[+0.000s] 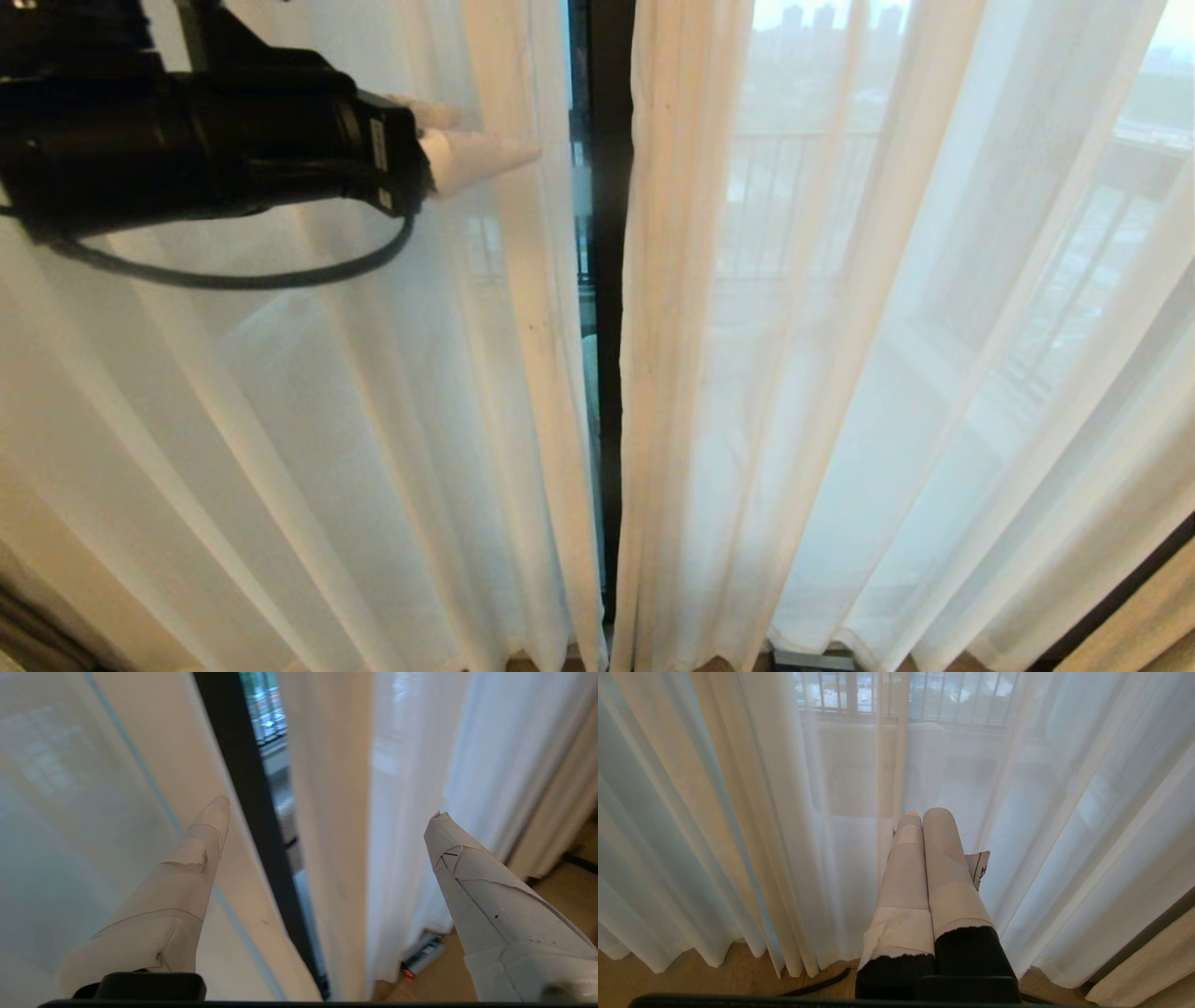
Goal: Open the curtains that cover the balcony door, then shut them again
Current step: Pull the inner curtains open on both sides
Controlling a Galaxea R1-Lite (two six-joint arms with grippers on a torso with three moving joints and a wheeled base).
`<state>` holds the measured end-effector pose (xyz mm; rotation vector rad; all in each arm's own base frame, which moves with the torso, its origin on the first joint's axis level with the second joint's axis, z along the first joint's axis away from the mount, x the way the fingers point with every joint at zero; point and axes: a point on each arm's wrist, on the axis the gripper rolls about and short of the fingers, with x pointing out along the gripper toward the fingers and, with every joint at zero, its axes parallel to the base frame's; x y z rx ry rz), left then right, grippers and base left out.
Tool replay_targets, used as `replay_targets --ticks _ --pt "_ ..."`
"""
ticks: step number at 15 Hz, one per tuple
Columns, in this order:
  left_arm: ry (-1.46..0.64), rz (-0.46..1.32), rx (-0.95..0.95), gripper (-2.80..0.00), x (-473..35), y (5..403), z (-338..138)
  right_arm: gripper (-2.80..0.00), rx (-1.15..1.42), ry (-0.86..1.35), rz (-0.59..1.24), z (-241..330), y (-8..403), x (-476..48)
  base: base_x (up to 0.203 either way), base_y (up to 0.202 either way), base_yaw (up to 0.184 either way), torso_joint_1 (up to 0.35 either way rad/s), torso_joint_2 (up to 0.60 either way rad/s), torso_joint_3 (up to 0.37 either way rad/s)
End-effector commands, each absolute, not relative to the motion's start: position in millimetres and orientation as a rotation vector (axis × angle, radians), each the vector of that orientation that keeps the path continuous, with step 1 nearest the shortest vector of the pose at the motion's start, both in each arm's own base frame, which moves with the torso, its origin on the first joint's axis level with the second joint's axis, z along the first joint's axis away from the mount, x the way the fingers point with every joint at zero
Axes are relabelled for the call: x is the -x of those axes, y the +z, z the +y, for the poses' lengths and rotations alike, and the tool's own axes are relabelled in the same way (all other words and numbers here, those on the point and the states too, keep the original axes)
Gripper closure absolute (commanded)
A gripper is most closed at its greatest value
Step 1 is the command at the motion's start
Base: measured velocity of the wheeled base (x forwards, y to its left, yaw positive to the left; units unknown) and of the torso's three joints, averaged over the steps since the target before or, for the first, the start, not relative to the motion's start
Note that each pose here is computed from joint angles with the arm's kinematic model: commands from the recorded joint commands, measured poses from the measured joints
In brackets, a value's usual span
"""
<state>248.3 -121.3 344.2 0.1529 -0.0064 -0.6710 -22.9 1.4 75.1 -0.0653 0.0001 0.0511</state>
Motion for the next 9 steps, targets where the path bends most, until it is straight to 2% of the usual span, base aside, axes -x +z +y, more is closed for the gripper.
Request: replay_targets --ticks 1,9 --pt "-0.626 0.025 -0.166 -2.8 -285 334 -136 0.0 0.066 0.051 0.001 1 75 23 0.0 0.0 0.0 0.0 0.0 0.0" --pt "-0.367 -0.043 -0.182 -2.8 -356 347 -157 0.0 0.066 0.052 0.001 1 75 23 0.0 0.0 0.0 0.0 0.0 0.0"
